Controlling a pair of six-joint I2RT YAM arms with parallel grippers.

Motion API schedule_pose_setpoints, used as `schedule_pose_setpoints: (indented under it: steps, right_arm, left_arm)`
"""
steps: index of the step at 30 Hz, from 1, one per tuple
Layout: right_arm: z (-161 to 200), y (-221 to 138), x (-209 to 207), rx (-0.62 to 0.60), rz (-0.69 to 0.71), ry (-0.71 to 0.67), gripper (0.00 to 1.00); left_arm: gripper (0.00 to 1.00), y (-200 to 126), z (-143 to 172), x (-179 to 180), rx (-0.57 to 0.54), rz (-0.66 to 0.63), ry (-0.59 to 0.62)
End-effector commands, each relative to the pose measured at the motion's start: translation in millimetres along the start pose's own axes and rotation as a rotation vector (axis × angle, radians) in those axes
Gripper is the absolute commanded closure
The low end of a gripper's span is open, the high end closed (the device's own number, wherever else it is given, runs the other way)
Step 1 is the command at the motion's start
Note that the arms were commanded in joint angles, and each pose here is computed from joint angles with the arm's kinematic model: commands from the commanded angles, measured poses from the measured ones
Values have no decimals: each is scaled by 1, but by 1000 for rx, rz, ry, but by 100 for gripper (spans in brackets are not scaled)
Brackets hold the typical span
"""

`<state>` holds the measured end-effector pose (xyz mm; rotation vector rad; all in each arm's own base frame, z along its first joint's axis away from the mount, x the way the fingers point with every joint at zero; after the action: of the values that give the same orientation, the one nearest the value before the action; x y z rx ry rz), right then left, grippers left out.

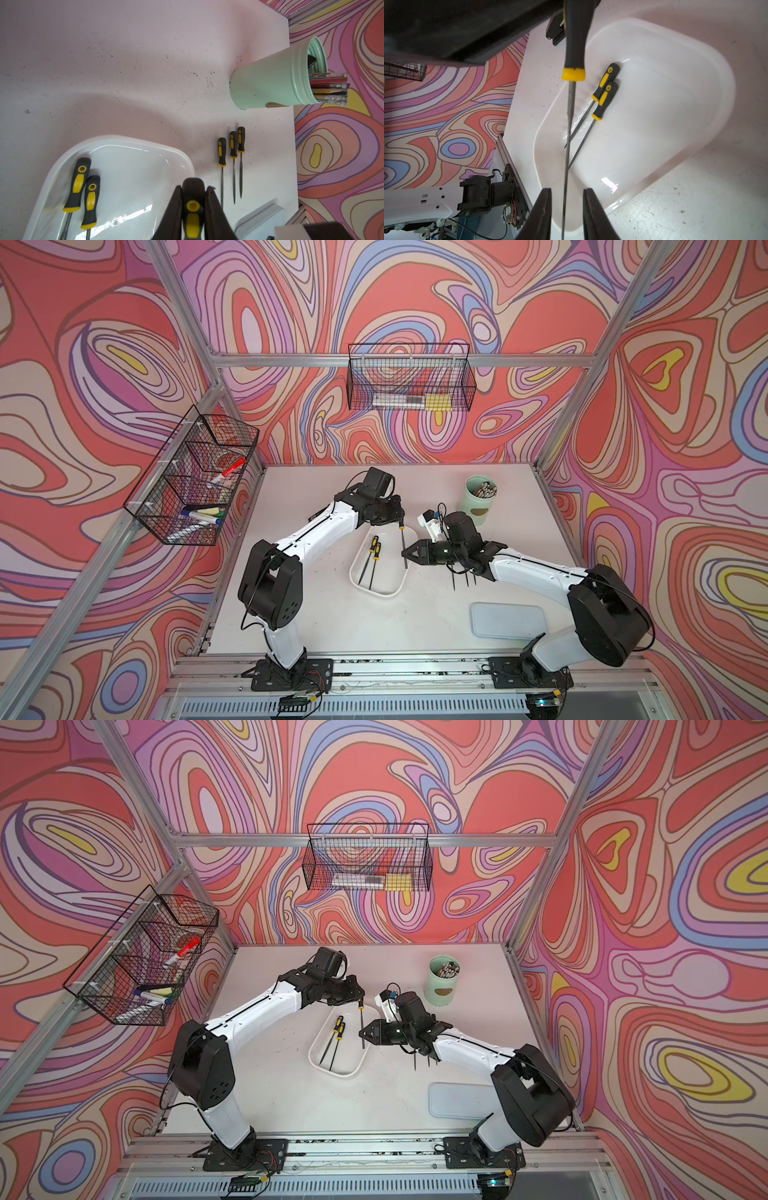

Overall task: Take the file tool out of the storage box
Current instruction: Pick up the file tool from the storage box.

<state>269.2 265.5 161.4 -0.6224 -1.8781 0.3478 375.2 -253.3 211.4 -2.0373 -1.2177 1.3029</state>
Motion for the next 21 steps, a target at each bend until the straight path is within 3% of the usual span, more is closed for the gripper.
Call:
schedule_pose_setpoints:
  steps: [1,18,21]
  right_arm:
    - [-7,4,12,-13,-31,-27,78]
    - [-10,8,13,-2,-29,-26,100]
    - [-11,8,12,-8,-26,-24,100]
  left_arm:
    - [94,-13,-8,-5,-39,30,4]
    - [95,-15,-9,-2,-49,55,-11]
    - [88,-15,-10,-3,-48,73,-14]
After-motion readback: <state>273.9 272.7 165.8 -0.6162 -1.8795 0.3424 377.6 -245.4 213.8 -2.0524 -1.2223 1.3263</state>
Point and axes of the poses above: each gripper's point midway between its finger pads, its own y axis out along the fingers, its own x axis along the line the jaws close on, z = x × y, the point moved 5 cm from there along -y, back along the fingers, and after that the axes turned 6 degrees about y, right-handed, at the moved point
